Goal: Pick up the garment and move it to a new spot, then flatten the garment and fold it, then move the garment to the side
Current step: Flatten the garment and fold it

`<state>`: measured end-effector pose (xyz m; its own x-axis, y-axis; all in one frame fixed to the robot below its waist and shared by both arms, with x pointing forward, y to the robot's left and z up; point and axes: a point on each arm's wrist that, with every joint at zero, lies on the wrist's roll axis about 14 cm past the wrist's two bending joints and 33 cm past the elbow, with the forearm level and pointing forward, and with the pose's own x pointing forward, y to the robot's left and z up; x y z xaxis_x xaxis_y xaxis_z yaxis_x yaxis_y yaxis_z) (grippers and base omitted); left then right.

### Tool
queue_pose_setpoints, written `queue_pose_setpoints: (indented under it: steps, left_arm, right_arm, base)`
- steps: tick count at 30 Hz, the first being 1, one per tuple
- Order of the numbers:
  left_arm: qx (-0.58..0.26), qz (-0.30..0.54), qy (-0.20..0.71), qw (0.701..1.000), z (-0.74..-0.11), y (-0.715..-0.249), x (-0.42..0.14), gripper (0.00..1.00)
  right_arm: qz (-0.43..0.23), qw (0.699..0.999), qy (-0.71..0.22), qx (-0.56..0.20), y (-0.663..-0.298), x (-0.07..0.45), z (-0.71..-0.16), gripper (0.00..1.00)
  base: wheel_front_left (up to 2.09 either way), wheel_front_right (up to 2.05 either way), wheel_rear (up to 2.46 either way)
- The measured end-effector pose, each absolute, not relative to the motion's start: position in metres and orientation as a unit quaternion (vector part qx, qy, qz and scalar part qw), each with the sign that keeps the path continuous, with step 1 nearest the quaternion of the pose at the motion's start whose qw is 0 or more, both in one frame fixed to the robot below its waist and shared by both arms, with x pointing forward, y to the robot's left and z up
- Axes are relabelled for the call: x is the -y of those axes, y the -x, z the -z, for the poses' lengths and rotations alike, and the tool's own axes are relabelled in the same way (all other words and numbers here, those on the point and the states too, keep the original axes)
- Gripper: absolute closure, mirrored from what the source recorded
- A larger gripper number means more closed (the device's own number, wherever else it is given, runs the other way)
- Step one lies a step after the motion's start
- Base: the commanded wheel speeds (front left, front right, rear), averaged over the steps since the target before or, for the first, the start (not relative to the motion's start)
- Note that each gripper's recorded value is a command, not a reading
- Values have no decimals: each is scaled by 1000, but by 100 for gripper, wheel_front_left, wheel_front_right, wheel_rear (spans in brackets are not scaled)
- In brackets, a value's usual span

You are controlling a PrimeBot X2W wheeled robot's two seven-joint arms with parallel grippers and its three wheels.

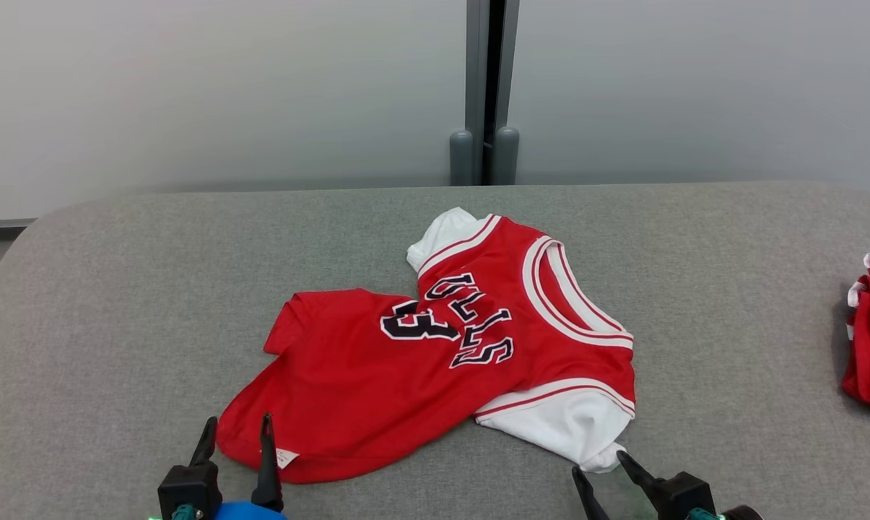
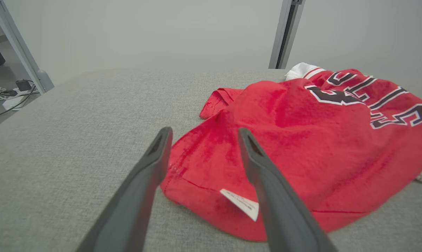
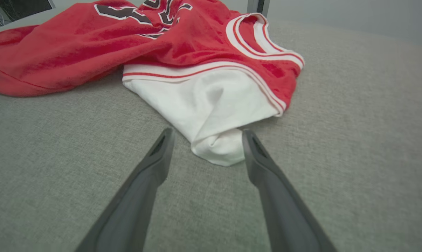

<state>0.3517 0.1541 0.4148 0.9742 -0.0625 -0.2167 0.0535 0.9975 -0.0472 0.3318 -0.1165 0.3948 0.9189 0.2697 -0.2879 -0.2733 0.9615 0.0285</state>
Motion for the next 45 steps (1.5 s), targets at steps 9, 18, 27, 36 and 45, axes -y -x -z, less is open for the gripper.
queue_pose_setpoints:
  steps: [9,18,27,36,45]
  left_arm:
    - [-121,10,31,992,-408,-346,-165,0]
    - [-120,14,36,992,-408,-349,-162,0]
    - [-117,41,45,991,-411,-354,-141,0]
    - [-117,47,40,991,-412,-357,-135,0]
    - [-98,31,17,995,-422,-358,-148,0]
  right_arm:
    - [-153,972,-10,-176,-339,105,-380,0]
    - [-111,985,-94,-92,-370,116,-431,100]
    - [-3,984,-167,-55,-341,190,-445,0]
    - [21,995,-102,-7,-344,212,-473,0]
    - [-54,998,-12,17,-356,169,-492,0]
  base:
    - [0,0,0]
    - [0,0,0]
    - [0,0,0]
    - [0,0,0]
    - [0,0,0]
